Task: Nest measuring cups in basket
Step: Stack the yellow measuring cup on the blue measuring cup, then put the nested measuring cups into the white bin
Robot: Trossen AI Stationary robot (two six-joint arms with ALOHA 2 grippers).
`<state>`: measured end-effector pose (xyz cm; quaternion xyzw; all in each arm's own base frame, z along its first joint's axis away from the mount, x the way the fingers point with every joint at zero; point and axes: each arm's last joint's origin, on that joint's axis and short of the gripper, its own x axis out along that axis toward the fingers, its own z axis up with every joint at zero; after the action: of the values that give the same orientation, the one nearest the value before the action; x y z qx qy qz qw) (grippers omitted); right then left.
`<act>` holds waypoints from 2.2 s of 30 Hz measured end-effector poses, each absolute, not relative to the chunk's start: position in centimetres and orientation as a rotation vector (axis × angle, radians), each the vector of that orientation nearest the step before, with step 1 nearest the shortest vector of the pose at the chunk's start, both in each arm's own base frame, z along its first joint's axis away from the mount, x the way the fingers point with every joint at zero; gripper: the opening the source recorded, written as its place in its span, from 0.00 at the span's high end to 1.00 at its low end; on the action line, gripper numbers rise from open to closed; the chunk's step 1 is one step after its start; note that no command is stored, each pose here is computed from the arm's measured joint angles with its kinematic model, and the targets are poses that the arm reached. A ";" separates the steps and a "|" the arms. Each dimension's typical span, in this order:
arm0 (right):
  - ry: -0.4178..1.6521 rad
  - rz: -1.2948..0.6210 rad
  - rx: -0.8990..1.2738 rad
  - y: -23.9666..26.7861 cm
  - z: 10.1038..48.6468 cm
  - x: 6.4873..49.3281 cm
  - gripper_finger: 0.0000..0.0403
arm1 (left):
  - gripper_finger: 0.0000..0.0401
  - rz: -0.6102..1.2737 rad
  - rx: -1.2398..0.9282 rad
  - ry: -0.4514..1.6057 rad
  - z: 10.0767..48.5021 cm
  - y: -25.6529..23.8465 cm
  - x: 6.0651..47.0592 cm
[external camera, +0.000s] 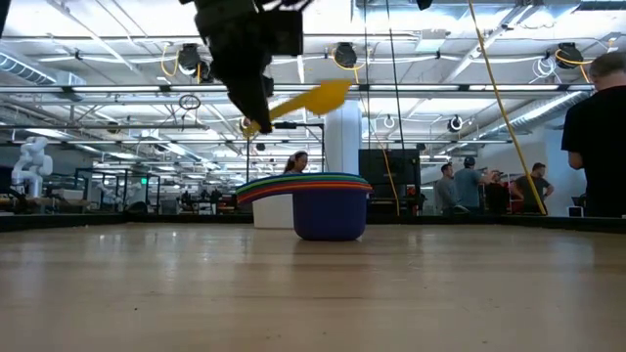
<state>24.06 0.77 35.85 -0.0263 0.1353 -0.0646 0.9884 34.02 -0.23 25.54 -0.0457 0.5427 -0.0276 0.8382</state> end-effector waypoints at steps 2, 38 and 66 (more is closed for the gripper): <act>0.274 -0.130 -0.052 0.8 35.8 24.1 0.71 | 0.65 -0.057 -0.087 1.186 24.8 -0.2 34.6; 0.284 -0.131 -0.038 0.8 35.7 24.0 0.71 | 0.57 -0.069 -0.088 1.287 21.2 0.2 36.3; 0.354 -0.104 -0.014 1.4 35.1 23.8 0.71 | 0.04 0.007 0.090 1.373 22.2 -1.5 37.6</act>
<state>23.79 1.43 35.06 -0.0070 0.1762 -0.0516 0.9830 37.58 -1.52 22.21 0.0415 0.6334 0.0034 0.7727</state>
